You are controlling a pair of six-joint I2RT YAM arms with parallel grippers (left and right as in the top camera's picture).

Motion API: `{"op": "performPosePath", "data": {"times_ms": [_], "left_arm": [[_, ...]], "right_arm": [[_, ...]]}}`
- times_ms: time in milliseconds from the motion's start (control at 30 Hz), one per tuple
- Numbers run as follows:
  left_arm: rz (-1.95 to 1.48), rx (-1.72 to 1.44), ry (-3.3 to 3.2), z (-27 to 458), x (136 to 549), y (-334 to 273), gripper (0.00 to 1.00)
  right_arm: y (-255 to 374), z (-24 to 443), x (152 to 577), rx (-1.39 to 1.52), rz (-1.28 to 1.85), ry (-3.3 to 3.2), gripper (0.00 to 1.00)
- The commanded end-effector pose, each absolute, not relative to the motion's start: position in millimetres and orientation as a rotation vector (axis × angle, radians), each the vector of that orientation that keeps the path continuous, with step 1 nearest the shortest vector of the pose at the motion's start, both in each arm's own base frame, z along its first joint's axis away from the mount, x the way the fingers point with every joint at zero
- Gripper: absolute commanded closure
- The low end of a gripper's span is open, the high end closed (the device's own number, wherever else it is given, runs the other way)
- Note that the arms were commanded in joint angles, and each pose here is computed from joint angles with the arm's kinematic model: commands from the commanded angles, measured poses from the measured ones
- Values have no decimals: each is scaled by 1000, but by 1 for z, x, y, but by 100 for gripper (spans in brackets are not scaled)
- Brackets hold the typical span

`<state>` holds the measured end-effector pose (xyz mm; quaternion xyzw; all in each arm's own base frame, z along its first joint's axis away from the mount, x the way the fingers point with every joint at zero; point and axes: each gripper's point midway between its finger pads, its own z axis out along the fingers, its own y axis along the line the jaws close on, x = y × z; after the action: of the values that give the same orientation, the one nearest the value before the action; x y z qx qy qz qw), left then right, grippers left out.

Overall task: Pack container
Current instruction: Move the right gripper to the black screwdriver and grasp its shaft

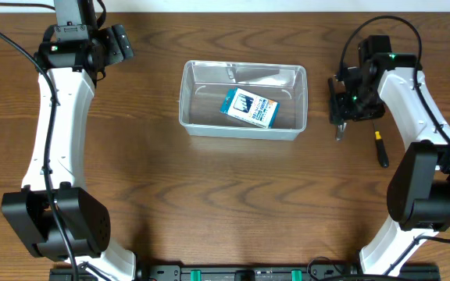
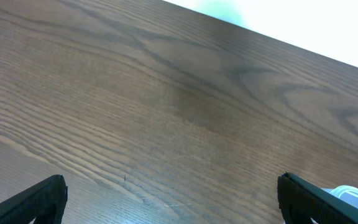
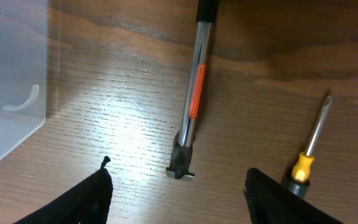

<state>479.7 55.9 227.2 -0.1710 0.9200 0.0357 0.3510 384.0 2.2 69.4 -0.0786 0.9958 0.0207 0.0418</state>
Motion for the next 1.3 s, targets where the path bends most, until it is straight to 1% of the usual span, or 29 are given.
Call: {"op": "performPosePath", "data": {"times_ms": [0,233,433,700,933,1167,1267], "left_arm": [[121,-437,2390,223,481,60,2],[121,-437,2390,223,481,60,2],[121,-437,2390,223,481,60,2],[121,-437,2390,223,481,60,2],[120,-436,2390,223,481,60,2],[120,-436,2390,223,481,60,2],[121,-437,2390,223,481,60,2]], "right_arm": [[-1,62,378,-193,72,3062,31],[0,47,370,-171,75,3081,33],[-1,33,365,-157,70,3085,38],[-6,19,361,-116,30,3086,39],[-8,13,367,-85,10,3063,41],[-8,-10,365,-87,14,3107,41],[-9,-16,363,-86,8,3121,42]]}}
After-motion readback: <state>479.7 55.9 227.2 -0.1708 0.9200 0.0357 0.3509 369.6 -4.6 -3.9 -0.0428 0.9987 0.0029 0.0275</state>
